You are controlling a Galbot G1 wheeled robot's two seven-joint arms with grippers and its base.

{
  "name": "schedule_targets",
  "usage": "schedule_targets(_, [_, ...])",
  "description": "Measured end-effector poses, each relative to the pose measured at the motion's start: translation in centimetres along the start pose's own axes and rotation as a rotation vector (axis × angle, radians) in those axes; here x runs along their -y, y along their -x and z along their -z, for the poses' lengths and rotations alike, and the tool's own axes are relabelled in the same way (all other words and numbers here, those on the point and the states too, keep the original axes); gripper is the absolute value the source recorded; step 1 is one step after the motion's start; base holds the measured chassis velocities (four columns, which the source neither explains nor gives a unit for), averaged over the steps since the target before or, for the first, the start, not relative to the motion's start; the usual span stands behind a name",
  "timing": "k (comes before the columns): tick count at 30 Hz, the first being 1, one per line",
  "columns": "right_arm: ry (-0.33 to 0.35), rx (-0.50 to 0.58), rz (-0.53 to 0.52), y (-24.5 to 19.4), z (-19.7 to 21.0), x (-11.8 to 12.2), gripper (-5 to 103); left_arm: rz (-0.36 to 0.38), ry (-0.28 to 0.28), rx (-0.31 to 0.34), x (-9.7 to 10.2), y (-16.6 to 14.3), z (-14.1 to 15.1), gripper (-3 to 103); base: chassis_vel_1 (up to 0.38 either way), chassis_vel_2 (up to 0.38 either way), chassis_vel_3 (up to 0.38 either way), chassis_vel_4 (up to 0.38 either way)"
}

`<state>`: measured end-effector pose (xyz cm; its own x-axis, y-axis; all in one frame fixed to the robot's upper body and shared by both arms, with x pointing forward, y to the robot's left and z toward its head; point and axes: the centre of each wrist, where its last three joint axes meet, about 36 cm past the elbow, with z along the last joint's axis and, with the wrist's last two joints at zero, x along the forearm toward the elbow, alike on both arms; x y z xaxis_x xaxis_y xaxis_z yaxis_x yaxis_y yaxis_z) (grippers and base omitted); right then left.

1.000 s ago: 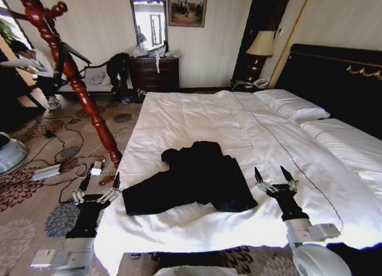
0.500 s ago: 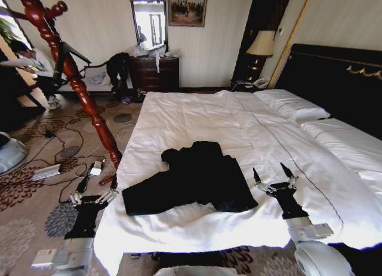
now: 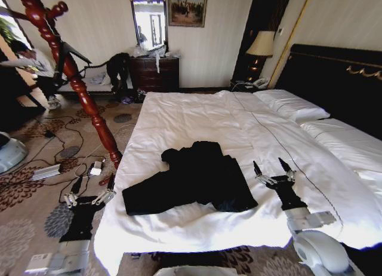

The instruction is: Pick up the clothes from the bed and hang them on the clothes hanger.

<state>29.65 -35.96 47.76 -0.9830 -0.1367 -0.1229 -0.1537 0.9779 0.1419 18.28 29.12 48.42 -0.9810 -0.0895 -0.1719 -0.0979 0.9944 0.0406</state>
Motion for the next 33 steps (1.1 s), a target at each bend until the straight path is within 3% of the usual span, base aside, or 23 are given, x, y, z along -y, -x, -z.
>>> schedule_targets(1, [0.049,-0.034,-0.004,0.9,0.2,0.2,100,-0.001,0.009,-0.003,0.0,-0.1,-0.1,100,0.000,0.000,0.000,0.000])
schedule_targets(3, [0.084,-0.057,-0.009,1.5,0.5,0.2,100,0.000,0.014,-0.003,0.0,-0.2,-0.2,100,0.000,0.000,0.000,0.000])
schedule_targets(5, [0.252,-0.175,-0.038,4.1,1.8,0.2,100,0.003,0.011,-0.002,-0.1,-0.2,-0.1,100,0.000,0.000,0.000,0.000])
schedule_targets(7, [0.366,-0.276,-0.076,6.0,2.6,0.1,100,0.006,0.002,0.008,-0.2,-0.2,0.3,100,0.000,0.000,0.000,0.000])
schedule_targets(8, [0.366,-0.276,-0.076,6.0,2.6,0.1,100,0.006,0.002,0.008,-0.2,-0.2,0.3,100,0.000,0.000,0.000,0.000])
schedule_targets(11, [0.506,-0.399,-0.135,10.3,3.0,0.5,100,0.010,0.001,0.021,-0.2,-0.2,0.8,100,0.000,0.000,0.000,0.000])
schedule_targets(12, [0.506,-0.399,-0.135,10.3,3.0,0.5,100,0.010,0.001,0.021,-0.2,-0.2,0.8,100,0.000,0.000,0.000,0.000])
schedule_targets(14, [0.567,-0.447,-0.181,12.9,3.1,0.7,100,0.014,-0.002,0.027,-0.1,-0.2,1.1,100,0.000,0.000,0.000,0.000])
schedule_targets(16, [0.631,-0.566,-0.238,15.4,2.9,0.2,100,0.024,-0.005,0.030,0.0,-0.2,1.2,100,0.000,0.000,0.000,0.000])
schedule_targets(22, [0.651,-0.648,-0.258,17.1,1.3,-0.5,100,0.039,-0.005,0.025,-0.2,-0.1,1.0,100,0.000,0.000,0.000,0.000])
schedule_targets(28, [0.561,-0.683,-0.295,18.7,-2.0,-0.7,100,0.057,-0.033,0.020,0.1,0.0,1.1,100,0.000,0.000,0.000,0.000])
schedule_targets(33, [0.528,-0.683,-0.310,19.2,-3.2,-0.3,100,0.062,-0.031,0.019,0.0,0.0,1.1,100,0.000,0.000,0.000,0.000])
